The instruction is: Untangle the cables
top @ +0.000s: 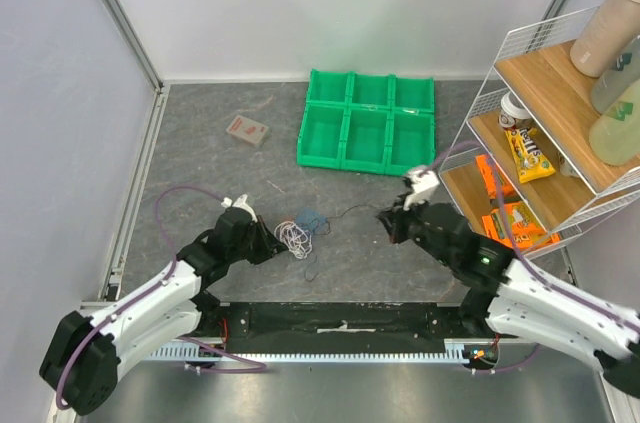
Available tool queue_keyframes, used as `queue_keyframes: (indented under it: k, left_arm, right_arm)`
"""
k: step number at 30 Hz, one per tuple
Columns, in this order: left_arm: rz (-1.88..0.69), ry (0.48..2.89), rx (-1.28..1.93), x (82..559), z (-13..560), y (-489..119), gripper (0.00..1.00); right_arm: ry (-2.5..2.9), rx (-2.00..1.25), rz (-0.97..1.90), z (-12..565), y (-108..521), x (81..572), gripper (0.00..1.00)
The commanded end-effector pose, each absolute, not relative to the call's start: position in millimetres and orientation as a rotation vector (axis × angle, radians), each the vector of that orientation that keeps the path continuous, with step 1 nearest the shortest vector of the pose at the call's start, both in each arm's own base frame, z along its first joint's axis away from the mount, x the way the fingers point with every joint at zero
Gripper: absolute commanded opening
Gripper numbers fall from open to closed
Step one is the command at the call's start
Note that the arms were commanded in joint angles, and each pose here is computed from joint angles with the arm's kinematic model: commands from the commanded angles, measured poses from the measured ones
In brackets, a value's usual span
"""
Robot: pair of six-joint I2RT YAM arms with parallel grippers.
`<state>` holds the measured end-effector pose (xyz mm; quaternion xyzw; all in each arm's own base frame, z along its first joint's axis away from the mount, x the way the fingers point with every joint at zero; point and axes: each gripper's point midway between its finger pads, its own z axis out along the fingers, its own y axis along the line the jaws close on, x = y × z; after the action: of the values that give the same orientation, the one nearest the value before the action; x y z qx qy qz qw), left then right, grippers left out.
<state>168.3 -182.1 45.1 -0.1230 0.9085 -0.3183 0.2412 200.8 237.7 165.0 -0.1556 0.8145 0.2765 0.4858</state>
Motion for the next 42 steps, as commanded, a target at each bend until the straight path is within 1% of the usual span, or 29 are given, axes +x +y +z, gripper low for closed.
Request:
queue_keyframes:
  k: [1, 6, 12, 16, 18, 24, 27, 29, 33, 34, 35, 36, 38, 39, 40, 42]
  left_arm:
    - [-0.777, 2.405, -0.514, 181.3, 51.4, -164.6, 0.02]
    - [-0.691, 2.367, -0.579, 187.3, 52.2, -150.7, 0.02]
    - [-0.617, 2.381, -0.635, 184.6, 44.8, -139.5, 0.02]
    - [-0.574, 2.372, -0.682, 183.0, 40.7, -131.1, 0.02]
    - [-0.57, 2.363, -0.685, 183.7, 41.8, -129.6, 0.02]
    - [-0.558, 2.346, -0.704, 185.4, 46.6, -126.7, 0.02]
    - [-0.54, 2.346, -0.695, 187.4, 48.8, -125.3, 0.02]
    - [-0.543, 2.341, -0.673, 190.4, 54.6, -126.7, 0.02]
    - [-0.604, 2.319, -0.521, 197.0, 79.6, -138.1, 0.02]
    - [-0.63, 2.304, -0.454, 198.7, 90.3, -142.8, 0.04]
    - [-0.651, 2.294, -0.385, 199.0, 99.0, -146.6, 0.07]
    - [-0.675, 2.274, -0.333, 199.8, 110.2, -150.2, 0.14]
    - [-0.718, 2.236, -0.248, 197.3, 131.4, -154.6, 0.37]
    - [-0.757, 2.197, -0.194, 196.3, 146.5, -158.6, 0.51]
    - [-0.808, 2.161, -0.109, 192.5, 160.9, -165.5, 0.6]
    - [-0.929, 2.057, 0.014, 186.5, 195.8, -180.0, 0.71]
  right_arm:
    - [1.885, -0.186, 0.453, 215.5, 165.7, 205.8, 0.0]
    - [1.682, -0.146, 0.548, 311.4, 151.7, 198.9, 0.0]
    - [1.432, -0.225, 0.652, 434.2, 148.7, 181.7, 0.0]
    - [1.296, -0.271, 0.711, 501.0, 144.5, 165.2, 0.0]
    - [1.249, -0.285, 0.725, 525.3, 143.7, 160.4, 0.0]
    - [1.185, -0.305, 0.717, 573.5, 149.0, 162.0, 0.0]
    - [1.175, -0.3, 0.711, 589.7, 159.4, 171.0, 0.0]
    - [1.191, -0.35, 0.741, 588.3, 180.6, 175.8, 0.0]
    - [1.318, -0.43, 0.69, 545.1, 218.6, 202.7, 0.0]
    - [1.352, -0.44, 0.669, 533.4, 223.4, 208.7, 0.0]
    - [1.373, -0.439, 0.652, 525.8, 225.2, 213.1, 0.0]
    - [1.38, -0.446, 0.65, 521.8, 228.0, 214.4, 0.0]
    - [1.379, -0.496, 0.658, 519.9, 236.2, 213.2, 0.0]
    - [1.367, -0.529, 0.672, 522.8, 240.3, 209.8, 0.0]
    - [1.354, -0.557, 0.688, 525.4, 244.1, 206.4, 0.0]
    - [1.338, -0.619, 0.719, 522.9, 251.5, 199.3, 0.0]
